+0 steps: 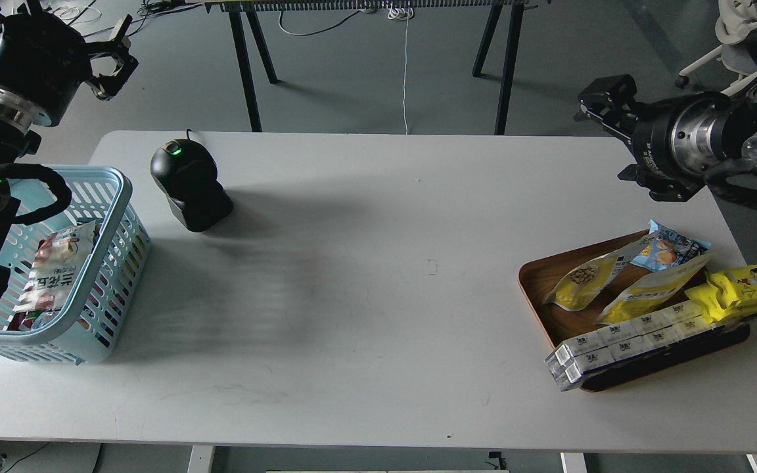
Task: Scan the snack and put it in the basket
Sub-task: 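Lower the right gripper onto the yellow snack packet in the tray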
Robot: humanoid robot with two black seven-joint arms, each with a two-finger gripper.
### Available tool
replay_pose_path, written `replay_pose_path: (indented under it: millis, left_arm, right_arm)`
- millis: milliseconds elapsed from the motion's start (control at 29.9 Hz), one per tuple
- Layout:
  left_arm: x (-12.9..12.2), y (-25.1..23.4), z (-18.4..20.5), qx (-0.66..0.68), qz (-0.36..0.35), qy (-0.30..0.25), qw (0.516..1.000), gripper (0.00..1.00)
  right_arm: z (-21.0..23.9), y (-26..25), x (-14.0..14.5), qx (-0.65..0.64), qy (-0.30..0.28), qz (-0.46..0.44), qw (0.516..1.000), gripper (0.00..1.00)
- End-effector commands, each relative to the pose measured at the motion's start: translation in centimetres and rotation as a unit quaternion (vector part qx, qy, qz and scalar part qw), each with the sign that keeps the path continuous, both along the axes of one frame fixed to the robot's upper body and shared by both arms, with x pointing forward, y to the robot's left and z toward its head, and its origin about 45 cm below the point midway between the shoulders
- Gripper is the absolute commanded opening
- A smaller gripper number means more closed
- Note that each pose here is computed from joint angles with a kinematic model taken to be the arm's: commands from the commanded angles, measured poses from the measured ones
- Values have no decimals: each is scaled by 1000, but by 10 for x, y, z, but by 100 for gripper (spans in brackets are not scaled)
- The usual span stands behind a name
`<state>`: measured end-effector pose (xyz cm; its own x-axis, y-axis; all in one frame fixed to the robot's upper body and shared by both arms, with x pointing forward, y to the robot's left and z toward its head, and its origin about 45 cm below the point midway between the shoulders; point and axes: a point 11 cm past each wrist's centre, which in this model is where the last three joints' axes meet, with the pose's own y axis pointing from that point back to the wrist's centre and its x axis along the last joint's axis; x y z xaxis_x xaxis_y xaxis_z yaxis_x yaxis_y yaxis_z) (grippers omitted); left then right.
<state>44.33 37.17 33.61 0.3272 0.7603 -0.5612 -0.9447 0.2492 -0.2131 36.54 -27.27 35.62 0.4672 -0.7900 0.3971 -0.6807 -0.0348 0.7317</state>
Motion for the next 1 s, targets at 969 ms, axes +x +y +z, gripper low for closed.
replay_pose_path:
  millis: [969]
  left_arm:
    - [0,-6,-5,-3,-5,6,1000,100]
  right_arm:
    - [-72,-33,-43,93,154,-71,981,91]
